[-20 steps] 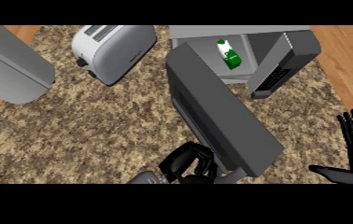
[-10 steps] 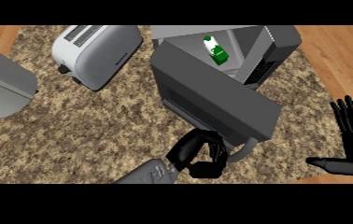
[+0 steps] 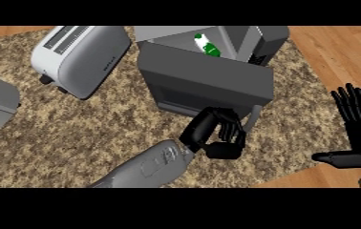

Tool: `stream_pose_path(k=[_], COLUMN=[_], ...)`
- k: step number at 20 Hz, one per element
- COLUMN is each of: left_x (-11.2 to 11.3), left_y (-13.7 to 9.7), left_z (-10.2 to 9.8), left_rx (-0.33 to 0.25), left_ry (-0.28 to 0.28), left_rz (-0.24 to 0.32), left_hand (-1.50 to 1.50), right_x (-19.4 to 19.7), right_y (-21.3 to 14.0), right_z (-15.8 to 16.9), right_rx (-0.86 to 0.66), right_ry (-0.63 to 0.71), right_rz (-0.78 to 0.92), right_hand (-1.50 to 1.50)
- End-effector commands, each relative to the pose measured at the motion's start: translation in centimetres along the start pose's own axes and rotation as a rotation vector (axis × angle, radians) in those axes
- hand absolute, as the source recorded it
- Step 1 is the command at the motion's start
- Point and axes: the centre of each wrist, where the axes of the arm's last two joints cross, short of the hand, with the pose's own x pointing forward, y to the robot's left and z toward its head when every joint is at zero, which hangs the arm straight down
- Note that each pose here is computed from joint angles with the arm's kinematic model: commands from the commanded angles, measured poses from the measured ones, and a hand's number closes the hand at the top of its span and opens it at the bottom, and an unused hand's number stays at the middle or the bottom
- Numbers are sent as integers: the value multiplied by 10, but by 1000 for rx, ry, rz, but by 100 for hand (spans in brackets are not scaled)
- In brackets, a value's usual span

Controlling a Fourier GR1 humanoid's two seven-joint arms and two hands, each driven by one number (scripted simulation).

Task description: Pick up the milk, place it into the microwave and close the microwave

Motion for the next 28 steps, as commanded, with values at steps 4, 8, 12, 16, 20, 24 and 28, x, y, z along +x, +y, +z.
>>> stream_pose_path(k=[4,8,12,16,20,24,28], left_x=[26,37,48,50,56,66,76], left_y=[15,22,30,39,45,50,55], left_z=[-34,-48,-60,-70,-77,-85,-94], left_rx=[72,100,132,165,197,221,235], left_ry=[-57,-65,-69,-63,-57,-90,-99], left_rz=[-25,-39,-42,-61,-56,-53,-65], left_hand=[150,150,150,150,150,150,150], right_x=[19,25,29,39,45,53,61], right_y=[-3,0,6,5,5,13,23], right_z=[-31,-44,-58,-70,-77,-91,-104], right_rx=[75,120,153,182,220,286,363], right_ry=[-113,-123,-131,-153,-150,-177,-177], right_rz=[-43,-65,-102,-113,-121,-177,-189], right_hand=[-150,-150,-150,-150,-150,-150,-150])
